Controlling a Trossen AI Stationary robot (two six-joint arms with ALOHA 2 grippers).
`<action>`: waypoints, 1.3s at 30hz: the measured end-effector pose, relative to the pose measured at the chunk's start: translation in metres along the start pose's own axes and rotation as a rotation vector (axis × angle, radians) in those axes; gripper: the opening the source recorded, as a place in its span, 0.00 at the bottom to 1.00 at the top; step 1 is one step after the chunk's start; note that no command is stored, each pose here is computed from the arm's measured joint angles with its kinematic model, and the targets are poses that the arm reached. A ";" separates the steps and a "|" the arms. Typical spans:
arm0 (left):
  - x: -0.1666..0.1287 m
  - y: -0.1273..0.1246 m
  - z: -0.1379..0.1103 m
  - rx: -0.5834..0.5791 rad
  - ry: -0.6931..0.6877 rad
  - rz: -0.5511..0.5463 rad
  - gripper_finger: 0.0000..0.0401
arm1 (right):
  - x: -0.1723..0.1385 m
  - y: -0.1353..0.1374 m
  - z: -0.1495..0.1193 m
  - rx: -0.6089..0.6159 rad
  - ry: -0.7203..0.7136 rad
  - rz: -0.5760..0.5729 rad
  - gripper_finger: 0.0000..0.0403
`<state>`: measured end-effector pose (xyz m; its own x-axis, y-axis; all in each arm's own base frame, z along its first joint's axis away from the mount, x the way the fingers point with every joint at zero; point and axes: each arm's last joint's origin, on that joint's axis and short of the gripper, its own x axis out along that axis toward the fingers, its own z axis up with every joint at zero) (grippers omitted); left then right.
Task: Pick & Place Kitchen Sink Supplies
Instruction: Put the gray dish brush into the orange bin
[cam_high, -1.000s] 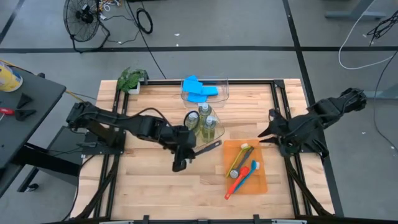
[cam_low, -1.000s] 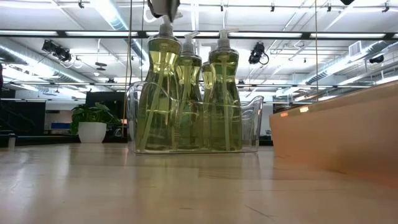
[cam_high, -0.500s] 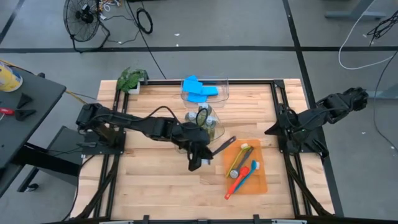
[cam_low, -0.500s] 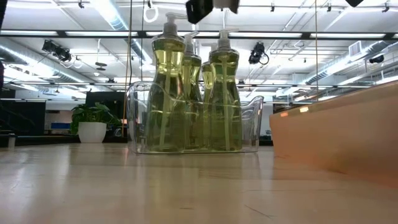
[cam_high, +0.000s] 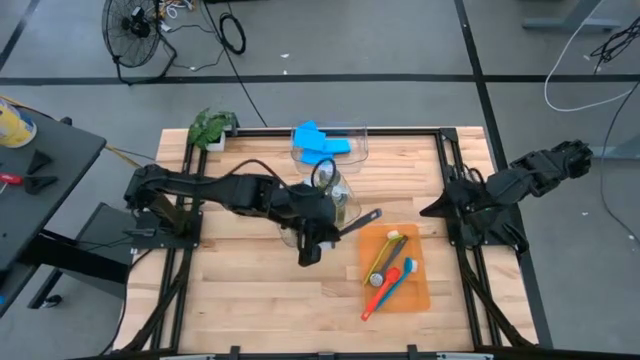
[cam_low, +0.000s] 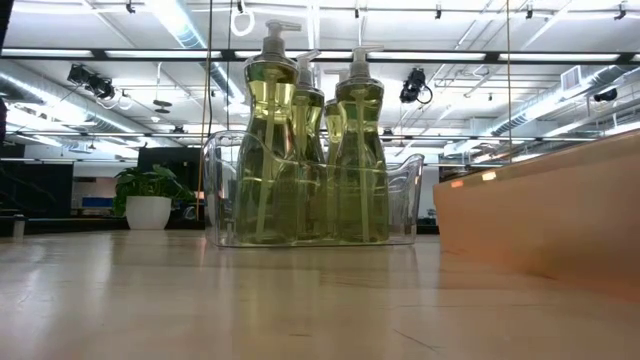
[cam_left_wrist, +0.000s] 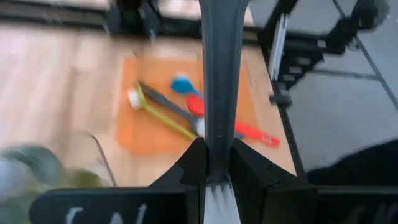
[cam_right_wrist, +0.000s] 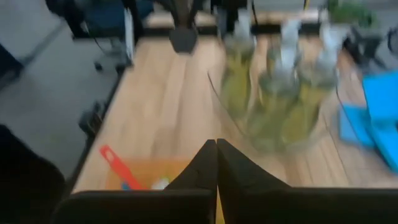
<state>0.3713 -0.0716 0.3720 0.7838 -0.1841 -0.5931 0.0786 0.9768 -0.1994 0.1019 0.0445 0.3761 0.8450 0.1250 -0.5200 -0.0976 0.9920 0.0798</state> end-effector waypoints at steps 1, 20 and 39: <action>-0.005 -0.001 0.005 0.013 -0.020 0.013 0.14 | 0.000 0.001 0.003 -0.002 -0.032 0.006 0.01; -0.027 0.027 0.044 0.018 -0.260 0.110 0.14 | 0.030 0.016 0.064 0.115 -0.505 -0.184 0.21; -0.027 0.025 0.047 0.012 -0.296 0.085 0.14 | 0.104 0.017 0.098 0.099 -0.649 -0.187 0.79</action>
<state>0.3807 -0.0371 0.4200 0.9332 -0.0637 -0.3537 0.0110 0.9888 -0.1491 0.2394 0.0724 0.4064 0.9902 -0.1140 0.0802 0.1028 0.9859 0.1318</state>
